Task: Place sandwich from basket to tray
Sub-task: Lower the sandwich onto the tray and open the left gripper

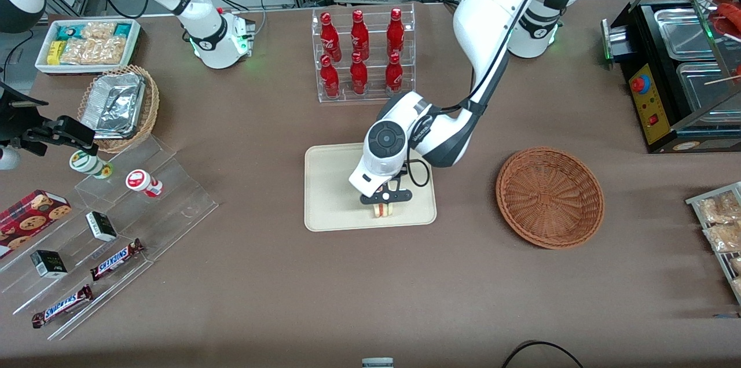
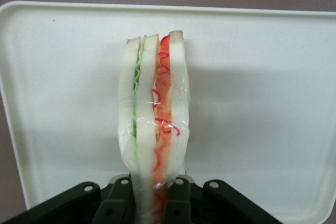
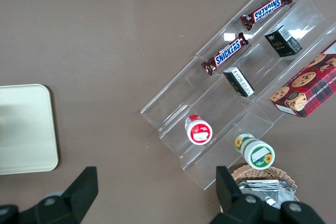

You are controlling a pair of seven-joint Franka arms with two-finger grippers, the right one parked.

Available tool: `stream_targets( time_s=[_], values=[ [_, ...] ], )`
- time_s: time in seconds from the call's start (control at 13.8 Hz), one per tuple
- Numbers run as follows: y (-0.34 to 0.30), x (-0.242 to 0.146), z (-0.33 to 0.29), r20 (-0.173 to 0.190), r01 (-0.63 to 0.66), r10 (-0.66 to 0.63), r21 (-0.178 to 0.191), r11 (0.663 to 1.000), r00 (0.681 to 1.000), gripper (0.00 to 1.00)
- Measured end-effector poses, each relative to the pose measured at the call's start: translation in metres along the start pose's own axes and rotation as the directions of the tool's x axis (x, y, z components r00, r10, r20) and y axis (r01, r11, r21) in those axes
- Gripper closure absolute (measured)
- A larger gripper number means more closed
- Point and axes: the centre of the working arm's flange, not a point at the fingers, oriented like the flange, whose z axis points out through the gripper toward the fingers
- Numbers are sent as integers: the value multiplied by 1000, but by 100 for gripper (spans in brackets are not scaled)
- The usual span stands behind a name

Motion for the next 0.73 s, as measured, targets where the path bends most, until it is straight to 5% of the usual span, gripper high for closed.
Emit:
stream_targets(
  time_s=[0.73],
  values=[
    [10, -9, 17, 11, 38, -38, 14, 999, 999, 85]
  ],
)
